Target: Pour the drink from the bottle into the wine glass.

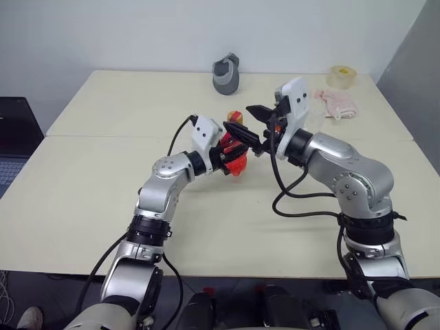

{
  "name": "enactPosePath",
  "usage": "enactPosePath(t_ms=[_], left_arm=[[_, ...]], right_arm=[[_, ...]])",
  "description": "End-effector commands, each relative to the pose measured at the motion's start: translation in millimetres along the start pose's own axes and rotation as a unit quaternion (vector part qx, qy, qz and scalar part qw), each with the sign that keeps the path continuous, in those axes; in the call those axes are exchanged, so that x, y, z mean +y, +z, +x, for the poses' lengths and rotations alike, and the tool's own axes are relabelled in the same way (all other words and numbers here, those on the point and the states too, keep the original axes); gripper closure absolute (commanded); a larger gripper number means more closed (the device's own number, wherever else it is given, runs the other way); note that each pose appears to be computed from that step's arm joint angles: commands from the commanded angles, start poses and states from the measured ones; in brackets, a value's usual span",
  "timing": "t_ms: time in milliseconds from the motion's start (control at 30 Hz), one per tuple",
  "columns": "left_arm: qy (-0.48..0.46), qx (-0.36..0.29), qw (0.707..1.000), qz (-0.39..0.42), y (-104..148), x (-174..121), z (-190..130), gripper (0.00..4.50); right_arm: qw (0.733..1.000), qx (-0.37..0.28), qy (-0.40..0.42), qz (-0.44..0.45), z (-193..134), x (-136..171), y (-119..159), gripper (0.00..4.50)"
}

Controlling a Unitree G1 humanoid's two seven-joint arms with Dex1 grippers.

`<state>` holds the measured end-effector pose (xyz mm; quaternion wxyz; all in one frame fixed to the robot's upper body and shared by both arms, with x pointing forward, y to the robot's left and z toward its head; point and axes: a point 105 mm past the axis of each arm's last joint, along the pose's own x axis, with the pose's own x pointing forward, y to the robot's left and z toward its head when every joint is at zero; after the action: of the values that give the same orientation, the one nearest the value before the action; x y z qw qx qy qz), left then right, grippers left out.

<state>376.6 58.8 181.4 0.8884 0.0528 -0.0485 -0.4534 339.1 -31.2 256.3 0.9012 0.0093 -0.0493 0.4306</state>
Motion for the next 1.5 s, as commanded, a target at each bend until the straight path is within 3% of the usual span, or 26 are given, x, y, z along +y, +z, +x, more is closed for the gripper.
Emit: enactPosePath(t_ms=[33,200,233,267,533,733,1033,1167,1233,1500], left_arm=[[-0.023,-0.036,0.999,0.029,23.5,-9.1,5.2,3.08],[-0.036,-0.035,0.998,0.036,22.3,-13.6,5.9,3.08],[-0.038,-0.035,0.998,0.037,22.3,-14.0,5.9,3.08],[-0.039,-0.035,0.998,0.038,22.1,-14.3,6.1,3.08],[-0.045,-0.034,0.998,0.037,19.8,-18.3,6.8,3.08],[-0.05,-0.037,0.997,0.04,22.8,-20.5,1.3,3.08],[-0.109,-0.039,0.993,0.006,32.6,-55.3,-53.0,3.08],[-0.109,-0.032,0.994,-0.003,37.2,-64.2,-67.5,3.08],[-0.098,-0.028,0.995,-0.007,37.5,-63.8,-69.5,3.08],[-0.039,-0.008,0.999,-0.016,29.9,-46.5,-81.6,3.08]], right_arm=[[1.0,-0.026,0.003,-0.013,3.3,0.5,17.0,0.32],[1.0,-0.029,-0.002,-0.005,6.1,-3.6,18.5,0.32],[1.0,-0.031,-0.005,-0.003,6.6,-4.9,18.9,0.7],[0.999,-0.034,-0.011,0.005,7.0,-6.6,19.3,0.71],[0.999,-0.032,-0.001,0.015,6.9,-4.0,19.3,3.24],[0.999,-0.025,0.036,-0.002,5.4,2.6,19.3,3.24],[0.96,-0.037,0.279,-0.002,-2.7,27.9,43.7,3.24],[0.945,-0.022,0.325,-0.025,0.8,30.0,42.0,3.24],[0.944,-0.02,0.331,0.007,2.2,27.9,43.8,3.24],[0.953,-0.015,0.303,0.007,-24.1,19.2,48.4,0.46]])
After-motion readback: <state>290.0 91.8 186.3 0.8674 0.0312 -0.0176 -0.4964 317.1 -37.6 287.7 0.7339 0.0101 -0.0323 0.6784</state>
